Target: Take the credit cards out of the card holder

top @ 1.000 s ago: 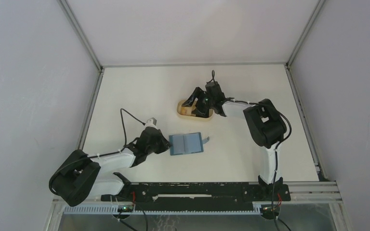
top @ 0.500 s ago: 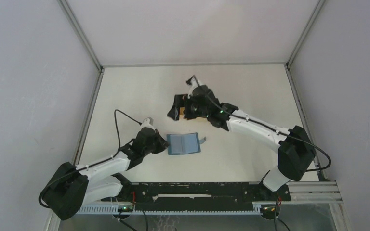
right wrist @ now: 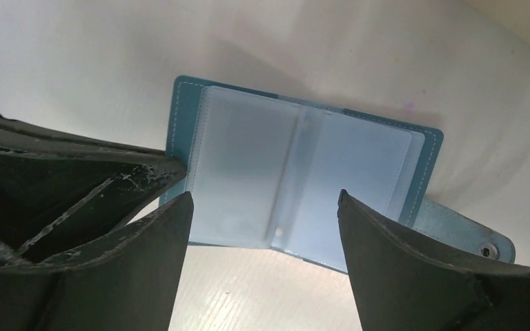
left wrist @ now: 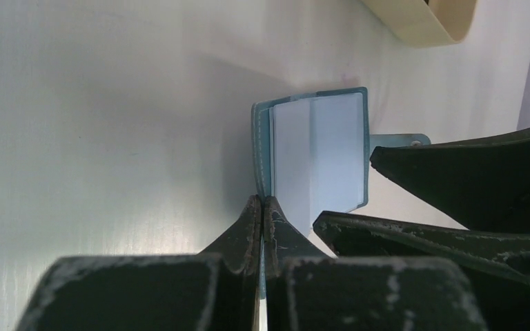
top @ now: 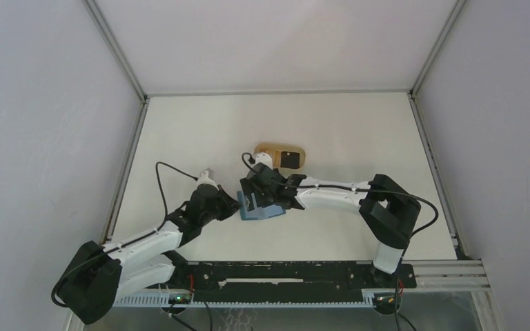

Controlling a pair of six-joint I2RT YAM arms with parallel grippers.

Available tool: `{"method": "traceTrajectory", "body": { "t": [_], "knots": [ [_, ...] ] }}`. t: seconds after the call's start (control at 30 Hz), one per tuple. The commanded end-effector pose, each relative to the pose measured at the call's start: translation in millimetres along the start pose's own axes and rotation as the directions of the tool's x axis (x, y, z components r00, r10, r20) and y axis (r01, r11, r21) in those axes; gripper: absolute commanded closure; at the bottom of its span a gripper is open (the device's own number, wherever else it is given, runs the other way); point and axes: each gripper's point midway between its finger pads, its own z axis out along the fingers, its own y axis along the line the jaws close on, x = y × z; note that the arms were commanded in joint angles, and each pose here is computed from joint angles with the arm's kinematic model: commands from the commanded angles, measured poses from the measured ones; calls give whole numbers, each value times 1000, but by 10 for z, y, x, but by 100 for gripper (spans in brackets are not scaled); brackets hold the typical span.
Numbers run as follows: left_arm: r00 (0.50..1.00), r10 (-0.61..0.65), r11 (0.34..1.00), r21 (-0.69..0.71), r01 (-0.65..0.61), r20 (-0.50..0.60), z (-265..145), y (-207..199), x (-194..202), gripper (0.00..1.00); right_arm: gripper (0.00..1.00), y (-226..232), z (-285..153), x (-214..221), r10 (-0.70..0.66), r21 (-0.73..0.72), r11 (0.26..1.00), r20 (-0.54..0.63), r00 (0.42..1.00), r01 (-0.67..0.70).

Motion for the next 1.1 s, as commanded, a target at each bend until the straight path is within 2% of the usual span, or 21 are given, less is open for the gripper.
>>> {"method": "traceTrajectory", "body": {
  "t": [0.0, 0.37, 0.8, 1.07],
  "knots": [
    [1000, -28, 1000, 9, 28, -11, 48, 14, 40, 100, 16, 45, 75, -82, 15, -11, 1000, 35, 999, -15],
    [999, -32, 1000, -3, 31, -27, 110, 23, 69, 100, 21, 153, 277, 29, 0, -81, 997, -4, 1000, 0],
    [999, -38, 999, -29, 37, -23, 110, 54, 52, 100, 27, 115, 380, 200, -61, -61, 996, -43, 997, 58],
    [999, -34, 998, -48, 33, -17, 109, 58, 22, 100, 36, -12, 372, 249, -105, -11, 995, -57, 993, 104]
  ]
}}
